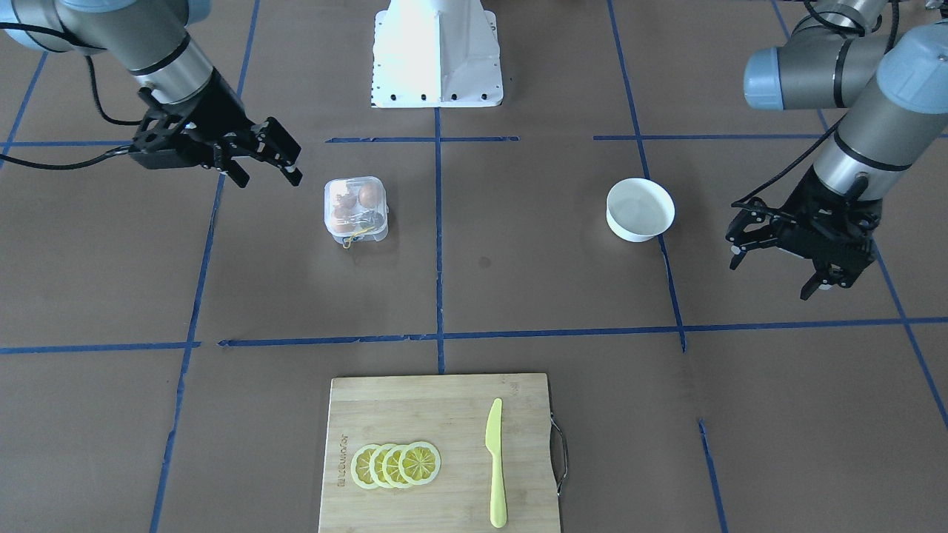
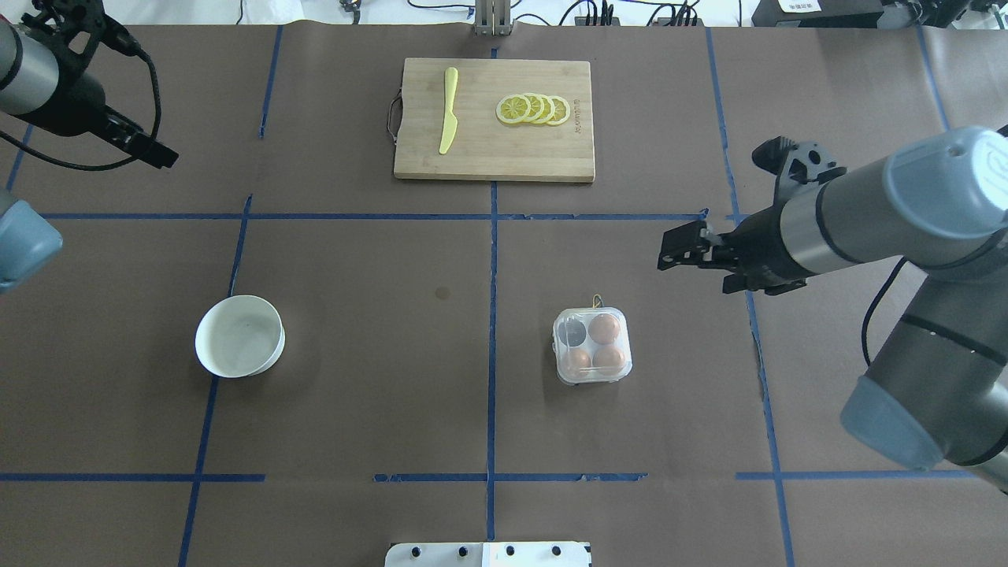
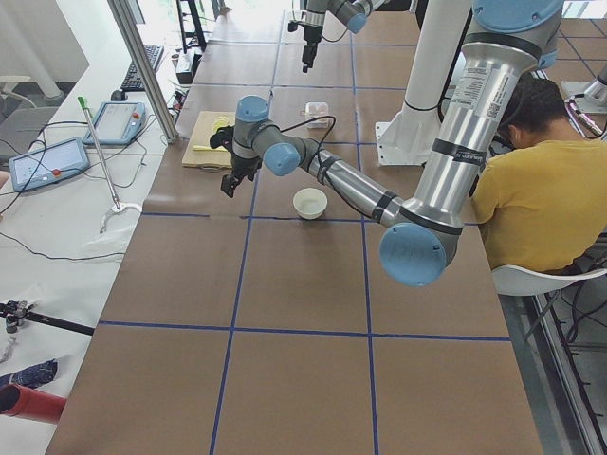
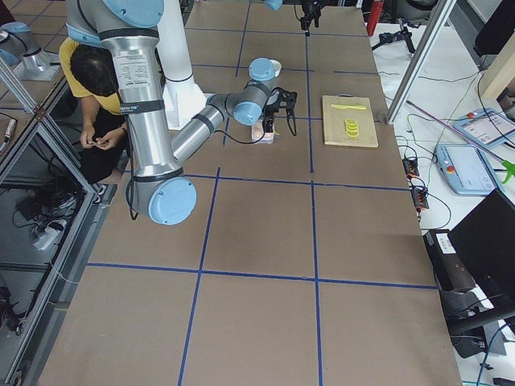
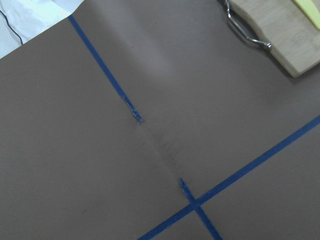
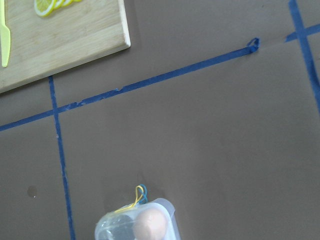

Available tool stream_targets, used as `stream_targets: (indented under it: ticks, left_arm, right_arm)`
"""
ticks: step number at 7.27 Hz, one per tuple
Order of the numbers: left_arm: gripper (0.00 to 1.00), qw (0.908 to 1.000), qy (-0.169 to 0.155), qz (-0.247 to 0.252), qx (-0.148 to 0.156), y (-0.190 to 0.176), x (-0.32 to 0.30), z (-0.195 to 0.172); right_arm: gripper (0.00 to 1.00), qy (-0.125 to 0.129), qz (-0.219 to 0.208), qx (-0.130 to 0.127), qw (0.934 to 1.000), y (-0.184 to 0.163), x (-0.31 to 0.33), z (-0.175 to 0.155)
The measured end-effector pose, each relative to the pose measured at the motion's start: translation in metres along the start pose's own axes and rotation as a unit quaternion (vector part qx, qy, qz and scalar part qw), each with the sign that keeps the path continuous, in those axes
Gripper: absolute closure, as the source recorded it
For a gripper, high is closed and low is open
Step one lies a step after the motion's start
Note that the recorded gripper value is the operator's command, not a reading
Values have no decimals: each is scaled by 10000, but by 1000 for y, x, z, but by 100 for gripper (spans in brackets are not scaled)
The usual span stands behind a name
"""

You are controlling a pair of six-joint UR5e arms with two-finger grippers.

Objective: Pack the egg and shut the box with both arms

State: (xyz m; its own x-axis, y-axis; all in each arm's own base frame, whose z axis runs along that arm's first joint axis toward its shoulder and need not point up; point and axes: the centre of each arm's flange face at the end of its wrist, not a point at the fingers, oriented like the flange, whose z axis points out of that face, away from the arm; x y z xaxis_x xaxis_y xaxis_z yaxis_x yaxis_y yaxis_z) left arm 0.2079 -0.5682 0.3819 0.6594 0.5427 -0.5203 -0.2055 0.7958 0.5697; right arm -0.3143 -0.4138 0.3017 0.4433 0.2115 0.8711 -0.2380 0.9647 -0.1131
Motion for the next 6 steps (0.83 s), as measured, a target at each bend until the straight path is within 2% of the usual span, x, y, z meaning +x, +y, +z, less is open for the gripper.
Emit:
stream_targets:
  ticks: [3,5,6]
  left_arm:
    - [0,9998,173,-25,-130,26,-74,-18]
    - [0,9999,7,117,-92,45,-124,-40]
    - [0,9997,-120,204,-117,60,-155,-49]
  right_arm:
    - [0,219,-280,-15,9994,-83,87,-44]
    - [0,466,-629,56,9969,-150,174,-68]
    - [0,677,-881,72,9938,-179,222,-77]
